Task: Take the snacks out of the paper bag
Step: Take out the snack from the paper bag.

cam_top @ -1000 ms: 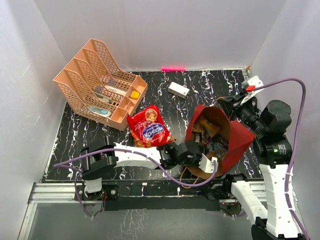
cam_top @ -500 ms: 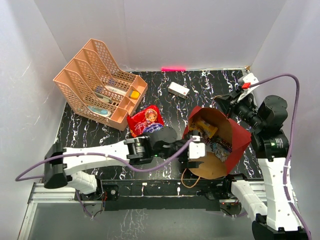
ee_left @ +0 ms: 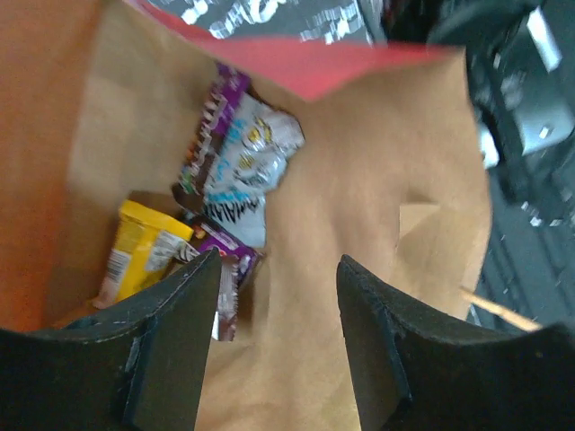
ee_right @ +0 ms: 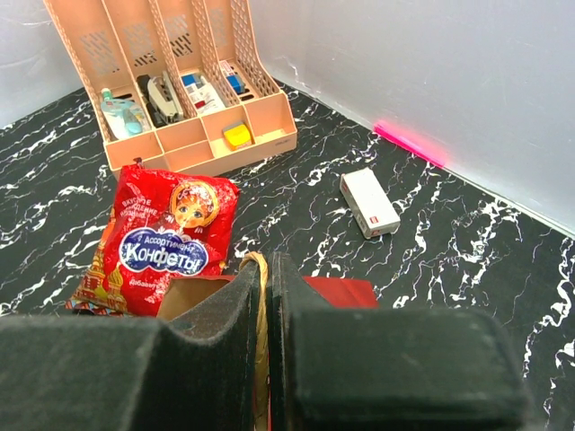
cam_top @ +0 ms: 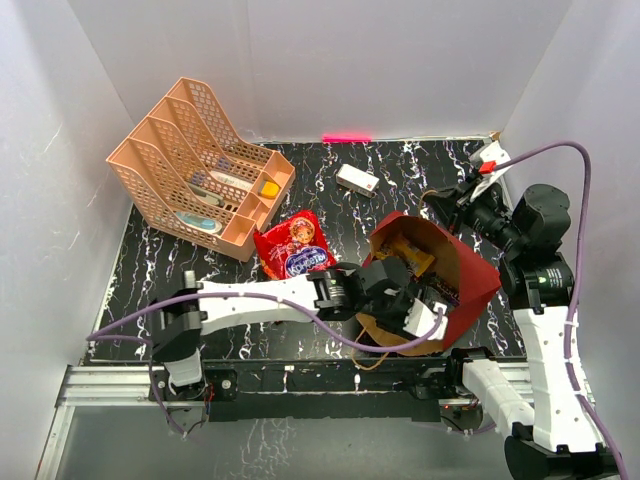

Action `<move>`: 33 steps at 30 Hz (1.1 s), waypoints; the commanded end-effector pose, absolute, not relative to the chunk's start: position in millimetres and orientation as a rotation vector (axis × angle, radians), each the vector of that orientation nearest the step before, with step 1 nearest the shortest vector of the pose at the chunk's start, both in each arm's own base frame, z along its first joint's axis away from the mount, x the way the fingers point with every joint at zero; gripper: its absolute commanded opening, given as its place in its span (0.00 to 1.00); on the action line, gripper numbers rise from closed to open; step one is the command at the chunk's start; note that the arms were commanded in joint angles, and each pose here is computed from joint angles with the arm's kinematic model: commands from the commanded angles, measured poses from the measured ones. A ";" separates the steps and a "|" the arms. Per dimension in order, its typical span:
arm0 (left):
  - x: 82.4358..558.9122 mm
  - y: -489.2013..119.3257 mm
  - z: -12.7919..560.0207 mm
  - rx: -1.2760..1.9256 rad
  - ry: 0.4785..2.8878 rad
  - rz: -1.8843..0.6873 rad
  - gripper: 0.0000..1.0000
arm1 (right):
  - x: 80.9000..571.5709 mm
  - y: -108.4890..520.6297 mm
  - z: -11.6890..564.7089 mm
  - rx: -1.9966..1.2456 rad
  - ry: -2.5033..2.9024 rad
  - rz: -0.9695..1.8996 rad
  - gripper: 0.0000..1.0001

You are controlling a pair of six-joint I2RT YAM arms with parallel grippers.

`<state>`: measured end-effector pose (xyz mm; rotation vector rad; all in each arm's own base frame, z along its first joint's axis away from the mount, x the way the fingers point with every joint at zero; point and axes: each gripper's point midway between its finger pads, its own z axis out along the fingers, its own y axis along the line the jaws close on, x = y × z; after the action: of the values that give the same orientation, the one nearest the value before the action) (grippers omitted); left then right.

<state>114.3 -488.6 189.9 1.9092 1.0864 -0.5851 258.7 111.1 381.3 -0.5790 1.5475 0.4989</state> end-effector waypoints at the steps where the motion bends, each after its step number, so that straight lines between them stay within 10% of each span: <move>1: 137.3 -488.8 186.4 1.996 0.964 -0.457 0.52 | 252.3 111.1 416.1 -0.608 1.440 0.456 0.08; 22: 237.4 -494.0 99.0 1.952 1.033 -0.013 0.54 | 239.6 113.3 432.8 -0.630 1.392 0.452 0.08; 33: 247.3 -492.4 114.1 1.903 1.021 0.058 0.12 | 235.5 110.6 436.6 -0.639 1.381 0.420 0.08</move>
<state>239.7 -489.4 77.4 1.9918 1.0501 0.0383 247.7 110.8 390.6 -0.6062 1.5387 0.4827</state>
